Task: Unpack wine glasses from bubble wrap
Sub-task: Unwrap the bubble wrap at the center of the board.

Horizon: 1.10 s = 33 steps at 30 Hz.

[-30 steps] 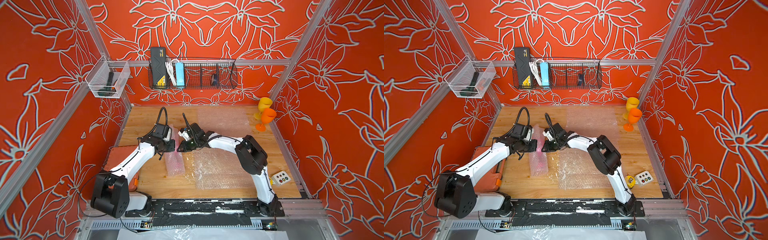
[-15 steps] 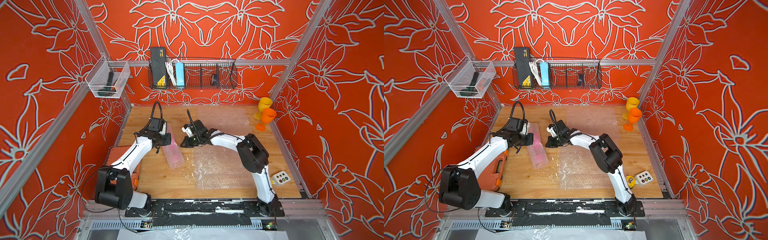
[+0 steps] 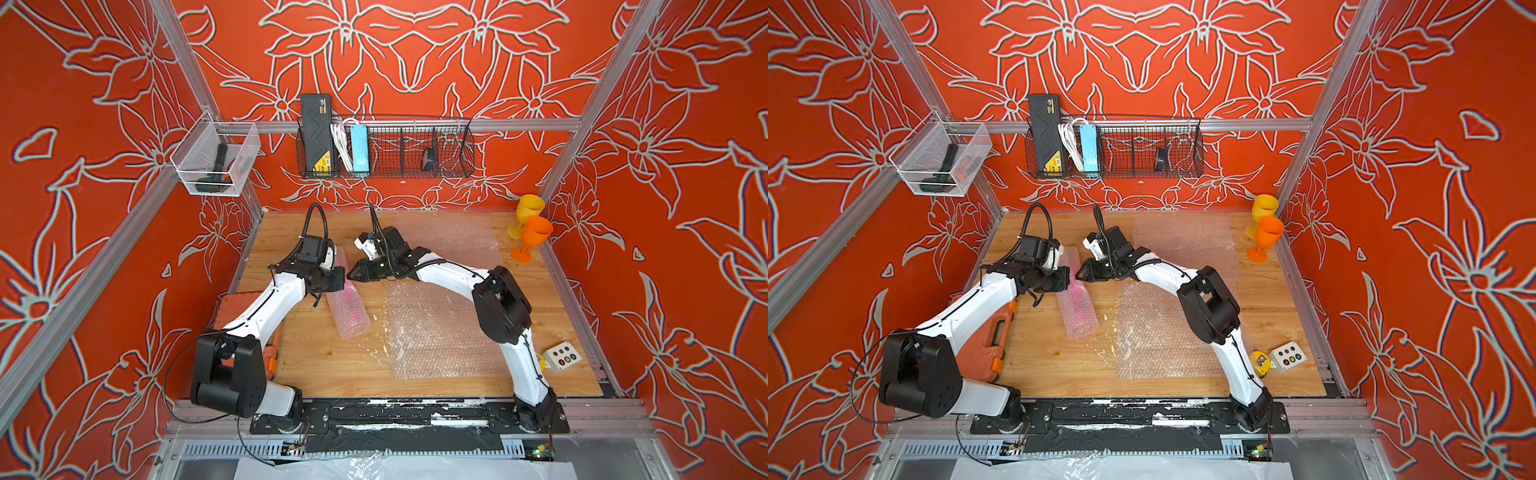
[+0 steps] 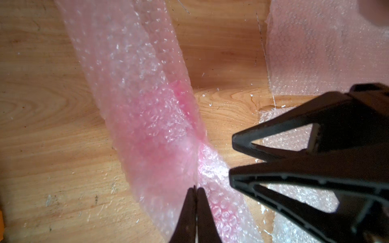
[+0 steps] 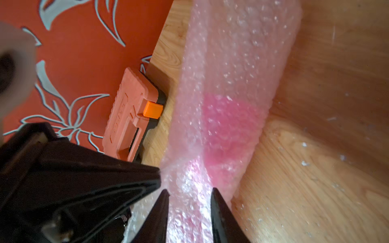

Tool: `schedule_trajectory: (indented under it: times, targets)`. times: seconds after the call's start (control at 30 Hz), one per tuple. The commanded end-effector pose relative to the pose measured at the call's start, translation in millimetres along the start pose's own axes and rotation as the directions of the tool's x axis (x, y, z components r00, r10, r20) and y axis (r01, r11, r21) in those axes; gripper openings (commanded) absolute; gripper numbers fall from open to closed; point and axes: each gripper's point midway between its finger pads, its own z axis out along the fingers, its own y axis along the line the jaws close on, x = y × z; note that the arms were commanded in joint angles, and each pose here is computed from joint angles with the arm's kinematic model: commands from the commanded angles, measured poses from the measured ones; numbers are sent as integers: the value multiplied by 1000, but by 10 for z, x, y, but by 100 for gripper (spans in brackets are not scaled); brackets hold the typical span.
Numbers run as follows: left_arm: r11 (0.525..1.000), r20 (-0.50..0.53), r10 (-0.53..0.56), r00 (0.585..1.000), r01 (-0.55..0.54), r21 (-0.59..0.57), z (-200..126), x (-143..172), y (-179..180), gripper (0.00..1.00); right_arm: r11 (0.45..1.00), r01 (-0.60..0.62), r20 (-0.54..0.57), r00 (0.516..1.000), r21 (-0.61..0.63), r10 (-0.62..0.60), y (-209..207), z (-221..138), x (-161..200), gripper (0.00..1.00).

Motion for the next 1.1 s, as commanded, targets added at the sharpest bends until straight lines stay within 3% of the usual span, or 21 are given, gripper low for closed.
schedule_trajectory:
  times: [0.0,0.2,0.43,0.6,0.83,1.07]
  targets:
    - [1000,13,15,1000,-15,19,-27,-75,-44,0,999,-38,-82,996,4,38,-121,174,220,38]
    - [1000,18,17,1000,-18,24,-48,-98,-59,0,999,-38,-100,994,21,40,-211,192,310,43]
    - [999,20,11,1000,-12,49,-37,-122,-102,0,999,-43,-108,993,-7,42,-175,250,293,40]
    - [998,24,13,1000,-15,53,-49,-155,-120,0,999,-43,-113,993,-10,41,-171,310,286,28]
    - [999,31,20,999,-22,45,-63,-189,-115,0,999,-45,-102,994,22,47,-286,341,252,3]
    - [999,46,23,999,-25,43,-69,-290,-132,0,997,-44,-36,998,63,46,-353,174,112,0]
